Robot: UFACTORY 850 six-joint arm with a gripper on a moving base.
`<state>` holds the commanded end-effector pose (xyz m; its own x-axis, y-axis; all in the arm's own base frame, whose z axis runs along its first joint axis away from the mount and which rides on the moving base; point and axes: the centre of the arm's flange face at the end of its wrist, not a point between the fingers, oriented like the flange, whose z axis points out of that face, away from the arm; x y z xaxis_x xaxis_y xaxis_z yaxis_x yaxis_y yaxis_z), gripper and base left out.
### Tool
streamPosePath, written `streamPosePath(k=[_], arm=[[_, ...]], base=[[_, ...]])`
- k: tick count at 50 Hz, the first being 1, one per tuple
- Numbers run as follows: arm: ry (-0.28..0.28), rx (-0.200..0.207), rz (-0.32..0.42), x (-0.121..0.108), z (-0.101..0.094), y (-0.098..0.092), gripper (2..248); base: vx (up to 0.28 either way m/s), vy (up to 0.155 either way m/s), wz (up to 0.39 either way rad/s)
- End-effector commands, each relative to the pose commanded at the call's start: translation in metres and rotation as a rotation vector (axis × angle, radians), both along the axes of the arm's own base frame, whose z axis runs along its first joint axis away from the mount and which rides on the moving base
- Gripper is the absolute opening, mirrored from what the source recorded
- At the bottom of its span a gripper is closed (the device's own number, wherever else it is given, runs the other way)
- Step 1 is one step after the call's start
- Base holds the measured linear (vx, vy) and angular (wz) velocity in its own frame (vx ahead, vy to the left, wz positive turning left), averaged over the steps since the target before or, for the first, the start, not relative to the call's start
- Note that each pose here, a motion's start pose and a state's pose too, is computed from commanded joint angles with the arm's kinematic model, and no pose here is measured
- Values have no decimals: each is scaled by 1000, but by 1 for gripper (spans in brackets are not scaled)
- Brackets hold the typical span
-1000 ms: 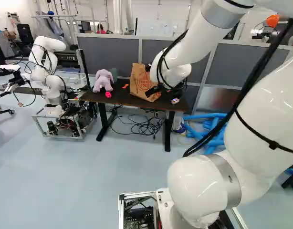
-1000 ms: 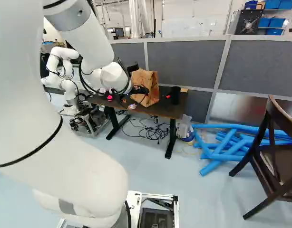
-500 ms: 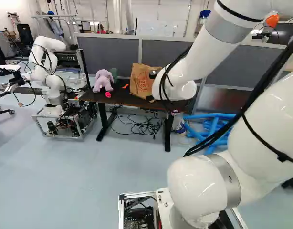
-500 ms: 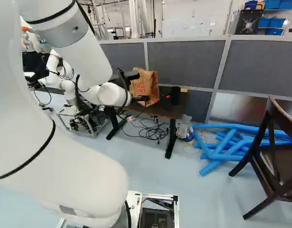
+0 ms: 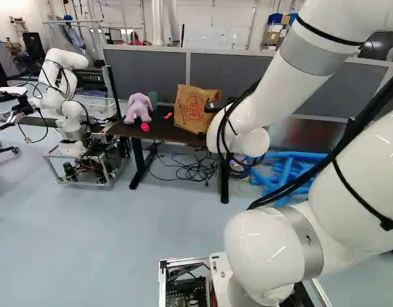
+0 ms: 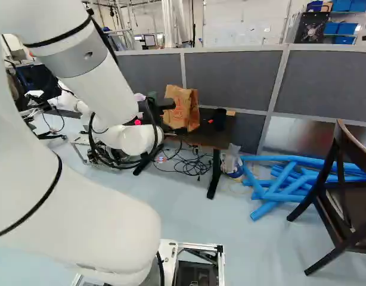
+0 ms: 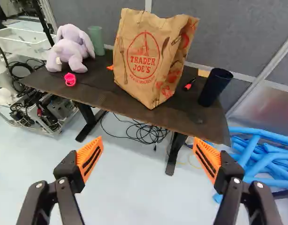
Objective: Pick up the bag on the ground and place it on the table
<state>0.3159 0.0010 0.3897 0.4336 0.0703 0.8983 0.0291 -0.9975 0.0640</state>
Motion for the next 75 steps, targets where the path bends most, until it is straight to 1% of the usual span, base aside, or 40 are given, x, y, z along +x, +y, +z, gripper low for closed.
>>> streamPosePath(k=[18,36,53,75], arm=[[-59,32,-14,-22,-12,-1,247],[-98,54,-22,-37,-20,-1,247],[-116,64,-25,-45,-24,-1,247],[-118,66,-25,-46,-24,-1,247]], base=[[0,0,0],[0,0,0],[0,0,0],[0,0,0]])
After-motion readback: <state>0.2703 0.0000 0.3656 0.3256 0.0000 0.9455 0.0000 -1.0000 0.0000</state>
